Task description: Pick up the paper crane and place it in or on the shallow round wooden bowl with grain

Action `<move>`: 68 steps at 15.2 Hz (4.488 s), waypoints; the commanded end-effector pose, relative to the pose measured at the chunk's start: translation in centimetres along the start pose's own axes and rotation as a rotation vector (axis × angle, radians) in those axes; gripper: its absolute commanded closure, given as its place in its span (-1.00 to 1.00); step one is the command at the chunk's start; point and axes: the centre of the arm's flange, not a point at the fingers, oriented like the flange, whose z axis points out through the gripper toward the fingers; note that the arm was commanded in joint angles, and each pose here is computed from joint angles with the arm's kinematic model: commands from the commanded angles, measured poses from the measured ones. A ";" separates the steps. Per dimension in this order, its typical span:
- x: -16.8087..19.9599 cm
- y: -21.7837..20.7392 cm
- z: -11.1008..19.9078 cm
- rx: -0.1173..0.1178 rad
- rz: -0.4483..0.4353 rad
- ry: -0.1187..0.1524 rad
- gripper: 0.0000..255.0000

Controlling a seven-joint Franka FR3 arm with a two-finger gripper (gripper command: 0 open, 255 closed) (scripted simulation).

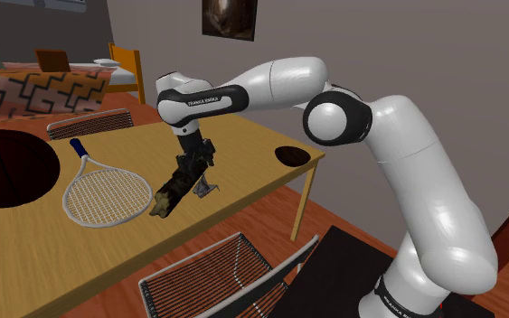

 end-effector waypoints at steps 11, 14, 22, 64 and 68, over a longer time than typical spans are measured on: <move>0.2 0.0 3.9 0.000 0.001 -0.001 -1.00; 0.2 0.0 3.8 0.000 0.001 -0.001 -1.00; 0.2 0.0 3.8 0.000 0.001 -0.001 1.00; -9.3 23.2 -3.8 0.000 0.001 -0.001 1.00; -10.8 28.2 -2.9 0.000 0.001 -0.001 1.00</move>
